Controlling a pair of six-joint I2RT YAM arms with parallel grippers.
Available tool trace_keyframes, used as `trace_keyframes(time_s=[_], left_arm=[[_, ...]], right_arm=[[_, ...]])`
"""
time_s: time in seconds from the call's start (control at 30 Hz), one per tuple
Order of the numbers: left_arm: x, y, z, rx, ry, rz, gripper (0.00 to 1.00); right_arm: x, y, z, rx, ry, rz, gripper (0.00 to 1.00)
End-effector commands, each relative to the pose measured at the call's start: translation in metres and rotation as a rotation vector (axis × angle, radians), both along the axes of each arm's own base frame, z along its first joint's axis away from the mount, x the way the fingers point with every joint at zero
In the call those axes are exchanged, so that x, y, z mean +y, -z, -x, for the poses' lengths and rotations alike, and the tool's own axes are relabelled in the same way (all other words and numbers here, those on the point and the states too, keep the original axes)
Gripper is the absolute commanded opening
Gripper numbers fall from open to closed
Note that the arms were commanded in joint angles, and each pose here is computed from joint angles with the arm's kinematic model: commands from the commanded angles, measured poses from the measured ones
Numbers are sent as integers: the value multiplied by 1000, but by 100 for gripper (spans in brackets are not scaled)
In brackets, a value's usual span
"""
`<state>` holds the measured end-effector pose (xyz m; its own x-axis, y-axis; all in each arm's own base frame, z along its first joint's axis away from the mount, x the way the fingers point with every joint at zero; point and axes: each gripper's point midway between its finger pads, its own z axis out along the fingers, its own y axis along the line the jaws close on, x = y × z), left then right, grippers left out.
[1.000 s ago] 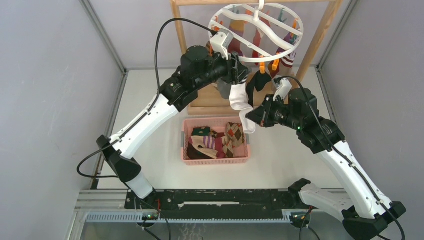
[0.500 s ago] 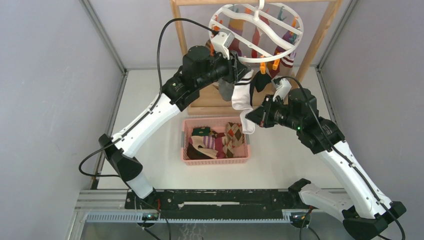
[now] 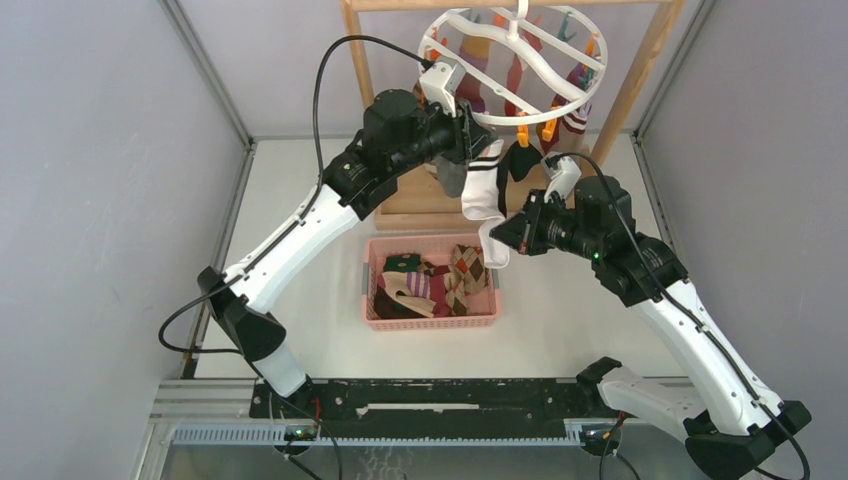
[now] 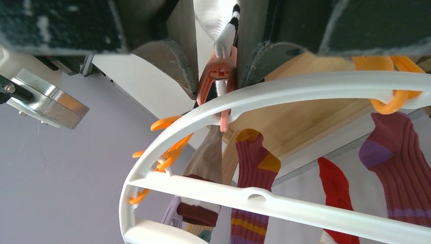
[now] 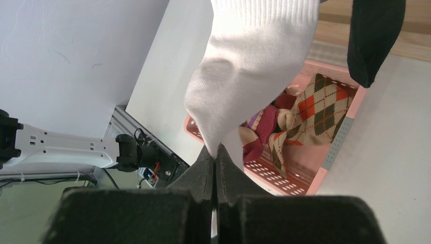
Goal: Remove the socks clipped to the hanger
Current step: Remove the sock from the hanger.
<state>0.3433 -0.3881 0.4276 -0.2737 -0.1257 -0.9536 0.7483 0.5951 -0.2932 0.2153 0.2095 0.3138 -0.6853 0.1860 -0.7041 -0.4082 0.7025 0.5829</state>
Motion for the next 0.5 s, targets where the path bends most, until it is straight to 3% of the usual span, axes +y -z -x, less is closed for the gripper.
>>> trace_keyframes(time_s=[0.0,0.1,0.17,0.3,0.47], left_arm=[[2,-18,3,-15,20,28,9],[2,-14,3,-8,19,19,10],[3,-13,3,-6,14,17,17],[8,-13,1,-4,-12,18,40],[9,-10,1,0,-21,20,48]], right_arm=[[4,-11,0,-34,-15,-13,0],[4,-11,-1,-32,-15,-12,0],[4,-10,-1,-31,-17,-12,0],[5,-9,-1,-25,-18,-9,0],[7,-8,-1,-23,-25,-9,0]])
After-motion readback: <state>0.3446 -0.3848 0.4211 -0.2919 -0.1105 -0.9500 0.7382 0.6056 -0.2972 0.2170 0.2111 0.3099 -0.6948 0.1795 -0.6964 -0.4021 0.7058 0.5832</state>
